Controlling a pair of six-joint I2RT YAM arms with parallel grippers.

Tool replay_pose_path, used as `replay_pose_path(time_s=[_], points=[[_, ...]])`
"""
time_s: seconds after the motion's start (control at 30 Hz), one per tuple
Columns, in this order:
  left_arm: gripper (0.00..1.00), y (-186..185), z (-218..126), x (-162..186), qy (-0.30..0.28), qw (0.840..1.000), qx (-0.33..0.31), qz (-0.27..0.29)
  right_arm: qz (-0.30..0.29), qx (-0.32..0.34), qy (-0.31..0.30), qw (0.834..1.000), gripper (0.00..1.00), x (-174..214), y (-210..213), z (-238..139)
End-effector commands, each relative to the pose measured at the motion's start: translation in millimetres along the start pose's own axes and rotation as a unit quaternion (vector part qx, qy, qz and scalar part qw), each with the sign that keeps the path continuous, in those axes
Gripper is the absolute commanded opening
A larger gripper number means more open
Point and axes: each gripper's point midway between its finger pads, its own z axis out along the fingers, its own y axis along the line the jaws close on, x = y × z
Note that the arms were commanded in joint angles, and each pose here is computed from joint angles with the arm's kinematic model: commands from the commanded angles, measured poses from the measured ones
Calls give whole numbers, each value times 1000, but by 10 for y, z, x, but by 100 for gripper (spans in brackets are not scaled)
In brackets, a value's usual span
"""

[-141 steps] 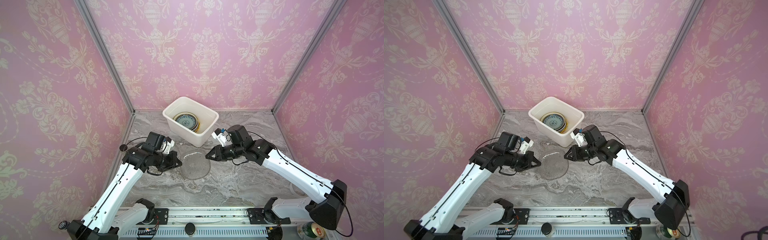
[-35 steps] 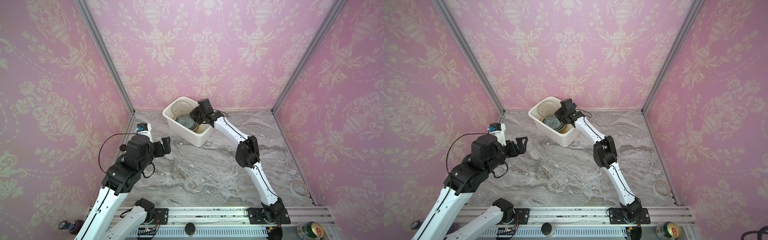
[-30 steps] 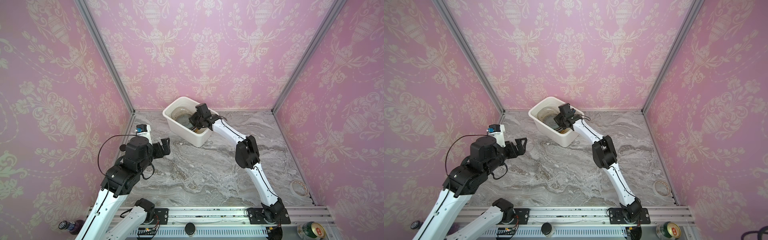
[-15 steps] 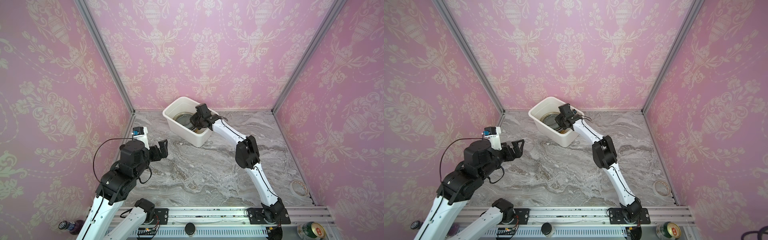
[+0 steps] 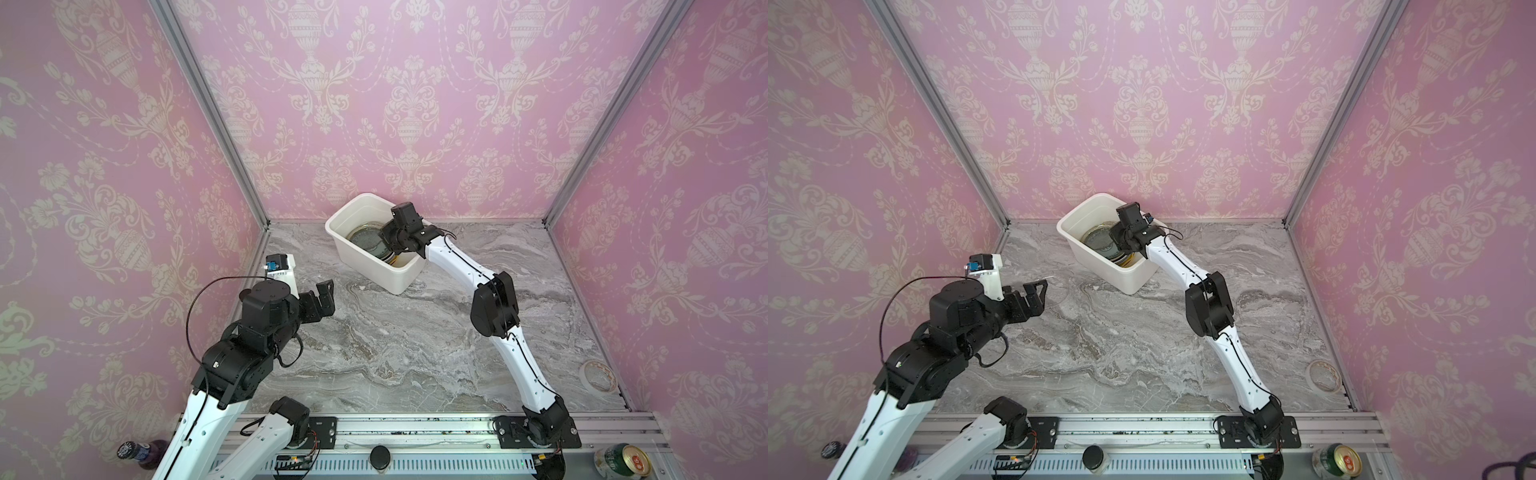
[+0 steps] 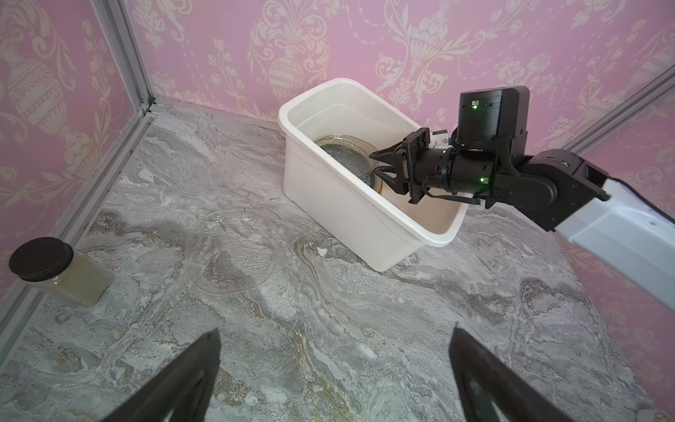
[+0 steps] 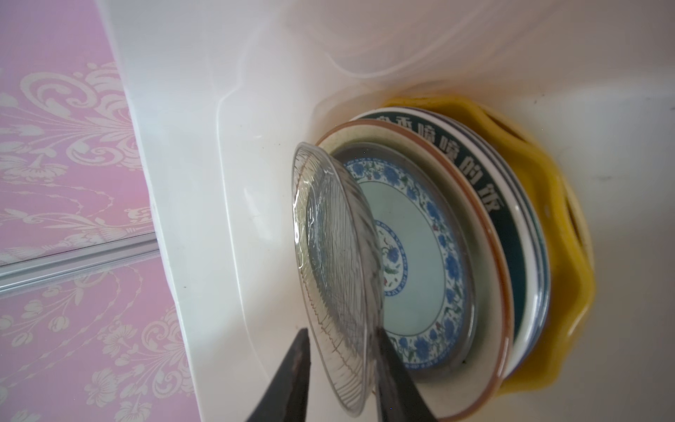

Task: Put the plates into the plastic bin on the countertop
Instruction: 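Lower the clear glass plate onto the stacked plates in the bin with the right gripper, then open the right gripper and raise it while the left moves to the second plate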

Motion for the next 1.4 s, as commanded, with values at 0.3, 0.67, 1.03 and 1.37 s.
replay_pose_path(time_s=[0.3, 0.67, 1.03, 1.37], points=[[99, 96, -96, -104, -5, 999, -34, 3, -16, 20, -9, 1000, 47, -49, -32, -128], [99, 331, -62, 90, 91, 987, -133, -24, -82, -38, -15, 996, 55, -67, 529, -580], [99, 464, 361, 486, 211, 949, -139, -189, -283, -97, 20, 954, 55, 362, 1023, -1687], [91, 899, 994, 945, 203, 877, -150, -409, -427, -82, 139, 890, 54, 1012, 332, -2294]])
